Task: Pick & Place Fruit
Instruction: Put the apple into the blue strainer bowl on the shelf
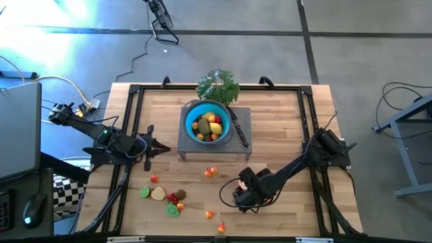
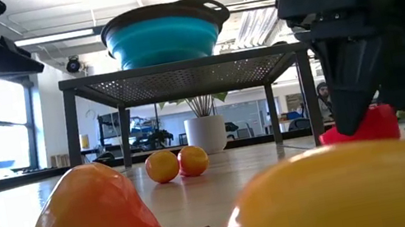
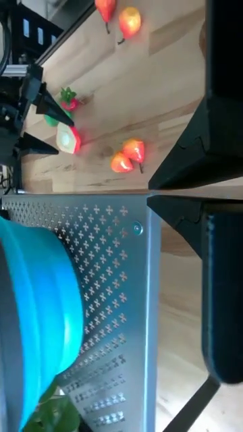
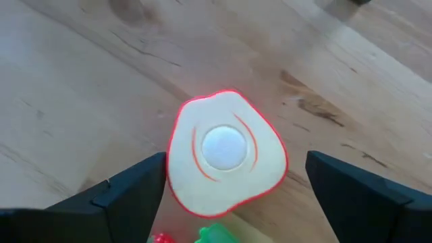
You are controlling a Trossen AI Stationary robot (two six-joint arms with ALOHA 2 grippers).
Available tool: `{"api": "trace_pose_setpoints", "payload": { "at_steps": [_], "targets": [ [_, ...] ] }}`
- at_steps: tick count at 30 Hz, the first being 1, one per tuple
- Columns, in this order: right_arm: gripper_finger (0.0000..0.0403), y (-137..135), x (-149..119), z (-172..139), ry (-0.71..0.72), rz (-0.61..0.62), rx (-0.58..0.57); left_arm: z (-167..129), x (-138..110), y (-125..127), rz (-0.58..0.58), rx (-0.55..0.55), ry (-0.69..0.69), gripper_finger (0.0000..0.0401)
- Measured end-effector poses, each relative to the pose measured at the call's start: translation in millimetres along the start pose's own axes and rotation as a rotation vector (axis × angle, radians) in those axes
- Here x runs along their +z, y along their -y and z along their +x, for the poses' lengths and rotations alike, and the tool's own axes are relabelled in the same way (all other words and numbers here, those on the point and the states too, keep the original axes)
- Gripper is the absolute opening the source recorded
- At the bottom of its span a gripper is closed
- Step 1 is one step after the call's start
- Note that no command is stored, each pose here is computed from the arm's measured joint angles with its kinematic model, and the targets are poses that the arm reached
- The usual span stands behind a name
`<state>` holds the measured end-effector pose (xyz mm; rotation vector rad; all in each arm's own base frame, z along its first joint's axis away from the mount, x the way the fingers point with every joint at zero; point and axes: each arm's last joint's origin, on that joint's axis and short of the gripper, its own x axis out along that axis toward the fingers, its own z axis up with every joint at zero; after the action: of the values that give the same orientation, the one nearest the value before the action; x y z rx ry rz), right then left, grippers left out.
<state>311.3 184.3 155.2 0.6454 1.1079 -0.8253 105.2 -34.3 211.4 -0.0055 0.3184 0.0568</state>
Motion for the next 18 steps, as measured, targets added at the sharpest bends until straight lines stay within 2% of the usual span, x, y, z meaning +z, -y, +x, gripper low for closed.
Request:
{"api": "trace_pose_setpoints", "payload": {
  "at_steps": [6,18],
  "targets": [
    [0.0345,-0.8,-0.2,0.0,-0.013,0.006,0.009,0.0,-2.2,-0.4,-0.034,0.004,-0.021,0.0022],
    [0.0345,-2.4,1.2,0.2,-0.017,0.011,0.024,0.0,-1.7,-0.3,-0.01,0.003,-0.017,0.0022]
  ]
}}
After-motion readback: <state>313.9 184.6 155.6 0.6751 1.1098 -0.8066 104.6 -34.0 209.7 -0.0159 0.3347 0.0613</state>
